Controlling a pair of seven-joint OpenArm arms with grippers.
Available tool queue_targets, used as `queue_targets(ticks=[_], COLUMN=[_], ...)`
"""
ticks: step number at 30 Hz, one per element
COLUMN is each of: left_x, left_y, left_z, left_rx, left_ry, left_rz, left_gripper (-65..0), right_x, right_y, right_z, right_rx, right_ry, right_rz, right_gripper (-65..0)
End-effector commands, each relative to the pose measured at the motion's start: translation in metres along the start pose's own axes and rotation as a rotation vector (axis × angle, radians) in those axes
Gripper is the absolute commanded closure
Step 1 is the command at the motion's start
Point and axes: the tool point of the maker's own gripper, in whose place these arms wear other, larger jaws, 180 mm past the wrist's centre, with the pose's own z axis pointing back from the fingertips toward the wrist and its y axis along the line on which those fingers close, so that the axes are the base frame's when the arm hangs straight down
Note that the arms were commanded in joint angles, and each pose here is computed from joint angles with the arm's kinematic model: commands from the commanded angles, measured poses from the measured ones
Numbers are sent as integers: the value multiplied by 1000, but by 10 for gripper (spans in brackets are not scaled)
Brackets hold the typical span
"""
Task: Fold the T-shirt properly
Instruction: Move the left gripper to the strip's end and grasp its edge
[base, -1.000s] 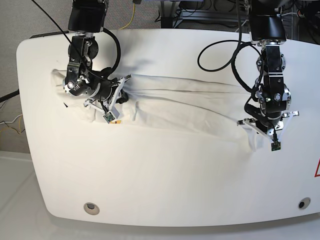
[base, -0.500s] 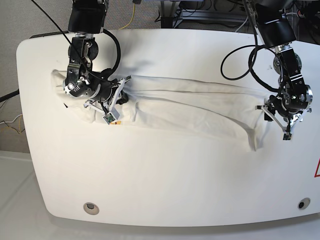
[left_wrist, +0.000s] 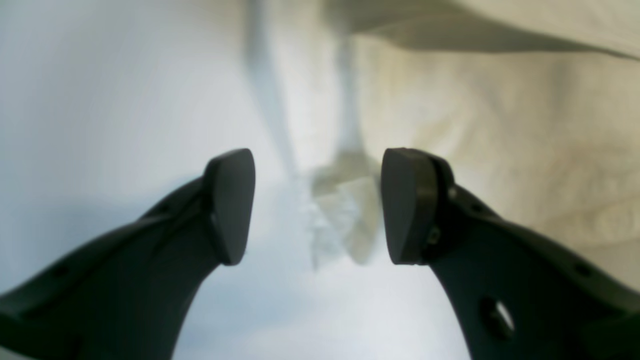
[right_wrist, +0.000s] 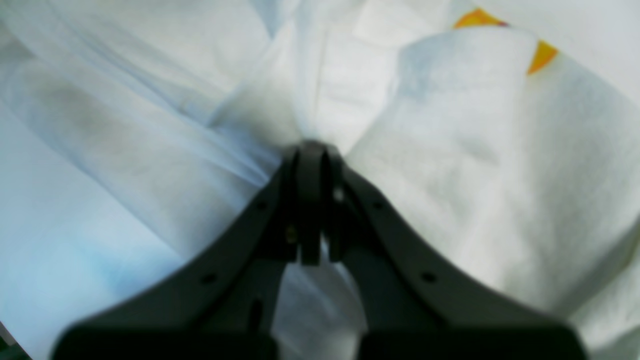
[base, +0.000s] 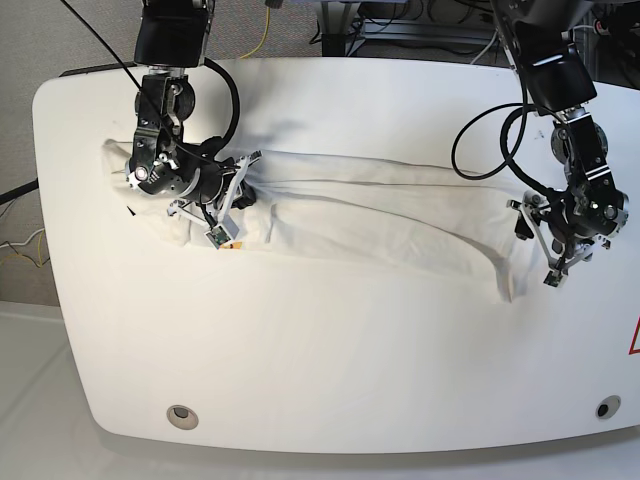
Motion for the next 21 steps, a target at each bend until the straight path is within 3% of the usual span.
queue_targets(ticks=[1, 21], left_x=[22, 19], left_y=[13, 45], left_z=[10, 22], left_rx=[27, 80], left_ry=[-44, 18], left_rz=[-6, 44], left_gripper=[-379, -397], right_x=[-30, -33], right_y=[-17, -22], right_z=[4, 6], right_rx=[-69, -77], right_ry=[142, 150], right_rz=[21, 30], right_gripper=[-1, -3])
